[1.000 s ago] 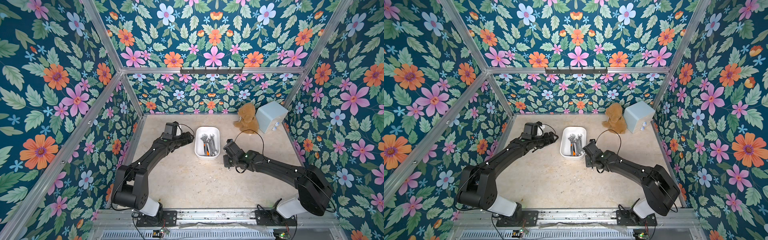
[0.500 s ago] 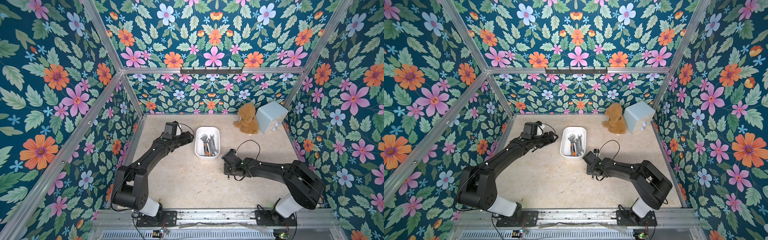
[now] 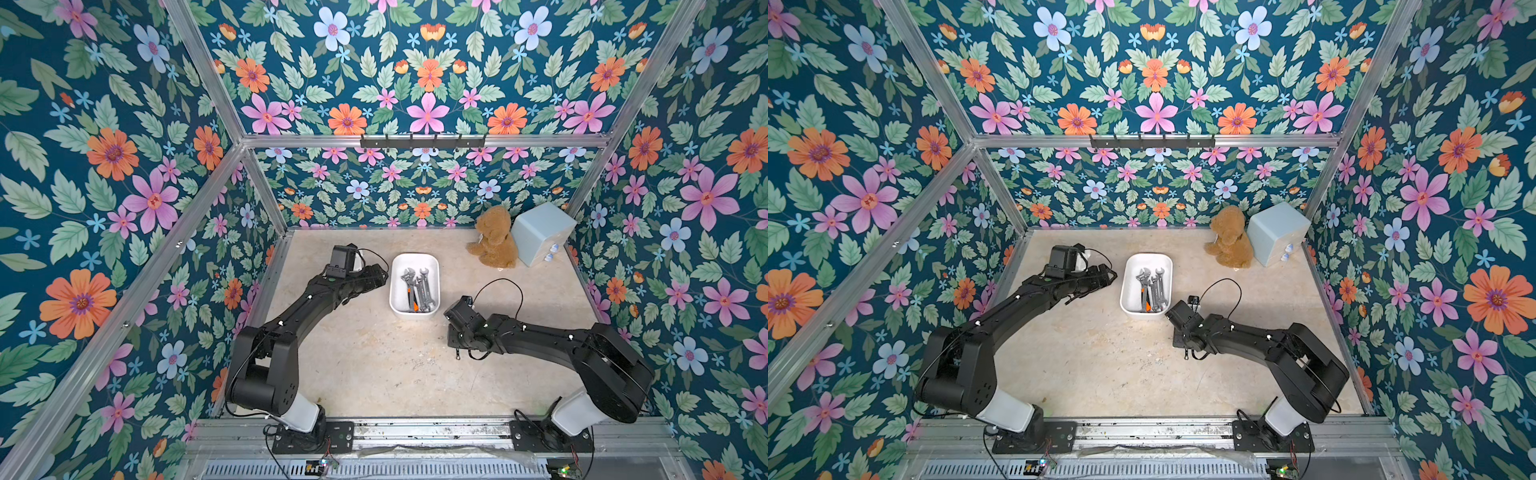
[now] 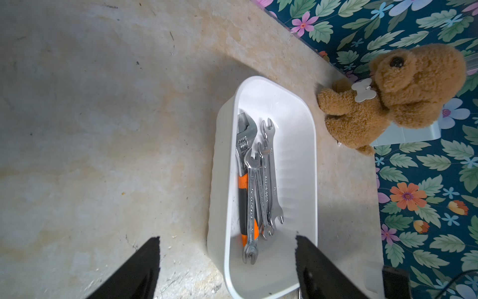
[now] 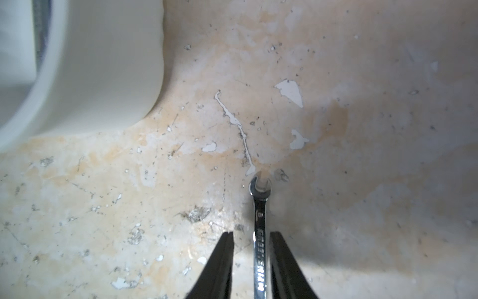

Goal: Take out the wrench from the storage box
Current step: Place the wrench at the center of the board, then pick up the wrench from the storage box.

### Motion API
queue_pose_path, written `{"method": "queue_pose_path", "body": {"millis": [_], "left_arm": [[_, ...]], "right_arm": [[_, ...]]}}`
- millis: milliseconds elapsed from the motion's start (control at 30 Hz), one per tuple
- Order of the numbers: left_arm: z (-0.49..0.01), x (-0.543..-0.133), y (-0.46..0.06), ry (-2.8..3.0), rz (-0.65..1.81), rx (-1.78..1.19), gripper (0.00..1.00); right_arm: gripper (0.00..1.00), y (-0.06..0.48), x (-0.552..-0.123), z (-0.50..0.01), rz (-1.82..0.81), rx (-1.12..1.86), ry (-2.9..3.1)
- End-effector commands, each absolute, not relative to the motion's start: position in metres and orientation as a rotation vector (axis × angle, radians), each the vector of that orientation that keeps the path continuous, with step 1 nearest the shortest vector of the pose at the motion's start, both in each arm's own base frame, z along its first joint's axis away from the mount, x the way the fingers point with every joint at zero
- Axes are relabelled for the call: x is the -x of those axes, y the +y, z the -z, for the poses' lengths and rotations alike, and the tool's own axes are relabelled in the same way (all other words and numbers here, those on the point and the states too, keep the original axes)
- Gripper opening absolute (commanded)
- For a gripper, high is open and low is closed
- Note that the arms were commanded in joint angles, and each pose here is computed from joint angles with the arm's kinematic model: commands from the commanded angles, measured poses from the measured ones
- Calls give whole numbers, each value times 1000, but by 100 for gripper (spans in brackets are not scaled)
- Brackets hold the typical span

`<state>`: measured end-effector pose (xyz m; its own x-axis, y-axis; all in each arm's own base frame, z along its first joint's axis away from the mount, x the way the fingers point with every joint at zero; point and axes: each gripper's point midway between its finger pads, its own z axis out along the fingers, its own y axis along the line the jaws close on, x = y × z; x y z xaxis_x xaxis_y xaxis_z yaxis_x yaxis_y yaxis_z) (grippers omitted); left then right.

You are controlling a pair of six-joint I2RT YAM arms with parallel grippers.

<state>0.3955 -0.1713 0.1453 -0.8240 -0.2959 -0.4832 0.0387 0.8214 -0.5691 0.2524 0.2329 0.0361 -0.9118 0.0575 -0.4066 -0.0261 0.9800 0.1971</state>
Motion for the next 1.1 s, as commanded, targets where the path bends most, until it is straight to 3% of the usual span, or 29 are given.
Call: {"method": "queue_pose_path", "body": {"millis": [0,400,1067], "left_arm": [[-143,-400,-170,2421,756,181,85],[-114,-410,-178,2497,784,219,84],[-98,-403,-199,2486,983,203,86]], "right_arm": [[35,233,-253,-45,-271,22,2690],[39,252,-281,-96,-340,187,2556],[40,285,-321,-138,-729,135,2487]]}}
